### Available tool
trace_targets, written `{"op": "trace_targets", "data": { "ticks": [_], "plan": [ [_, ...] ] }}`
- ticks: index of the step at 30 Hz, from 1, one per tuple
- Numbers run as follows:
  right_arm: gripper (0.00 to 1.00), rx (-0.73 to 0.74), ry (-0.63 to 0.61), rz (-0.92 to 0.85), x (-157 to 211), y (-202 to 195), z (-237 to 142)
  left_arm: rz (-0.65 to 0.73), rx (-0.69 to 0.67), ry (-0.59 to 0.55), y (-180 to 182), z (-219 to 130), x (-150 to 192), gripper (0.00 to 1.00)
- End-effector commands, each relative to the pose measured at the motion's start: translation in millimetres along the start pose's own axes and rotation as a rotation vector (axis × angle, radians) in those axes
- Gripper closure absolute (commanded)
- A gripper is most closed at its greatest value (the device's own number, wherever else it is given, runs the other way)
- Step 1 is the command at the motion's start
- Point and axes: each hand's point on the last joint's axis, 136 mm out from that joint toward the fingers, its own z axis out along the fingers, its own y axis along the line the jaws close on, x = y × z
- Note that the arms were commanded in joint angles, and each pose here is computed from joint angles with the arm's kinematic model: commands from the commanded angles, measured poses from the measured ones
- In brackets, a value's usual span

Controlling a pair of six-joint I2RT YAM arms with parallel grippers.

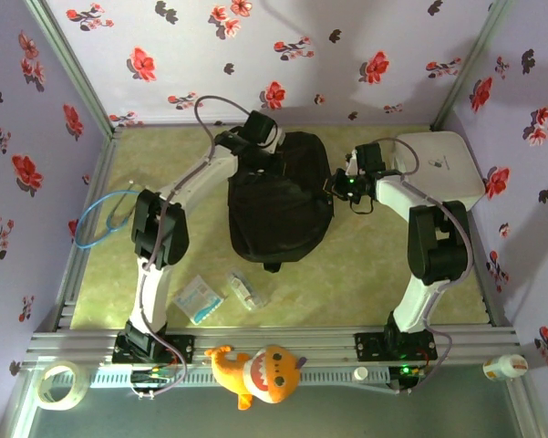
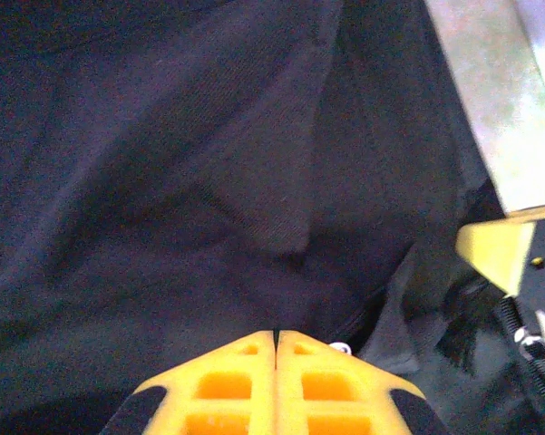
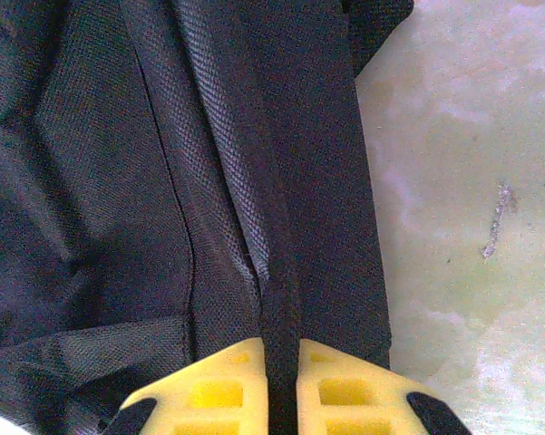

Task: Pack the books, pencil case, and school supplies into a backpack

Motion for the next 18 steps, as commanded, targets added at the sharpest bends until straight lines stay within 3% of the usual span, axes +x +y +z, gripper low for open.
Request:
{"op": "trace_targets", "data": {
  "ticks": [1, 13, 18],
  "plan": [
    [0.95, 0.121, -0.044, 0.005, -7, -23, -11, -0.002, -0.123, -0.064, 42, -20, -10, 1.0],
    [0.96, 0.238, -0.08, 0.017, -15, -43, -16, -0.087, -0.322, -0.054, 128, -26, 5, 1.0],
    [0.96, 0.277, -0.093, -0.001, -20, -49, -15, -0.121, -0.338, -0.052, 137, -29, 8, 1.0]
  ]
}}
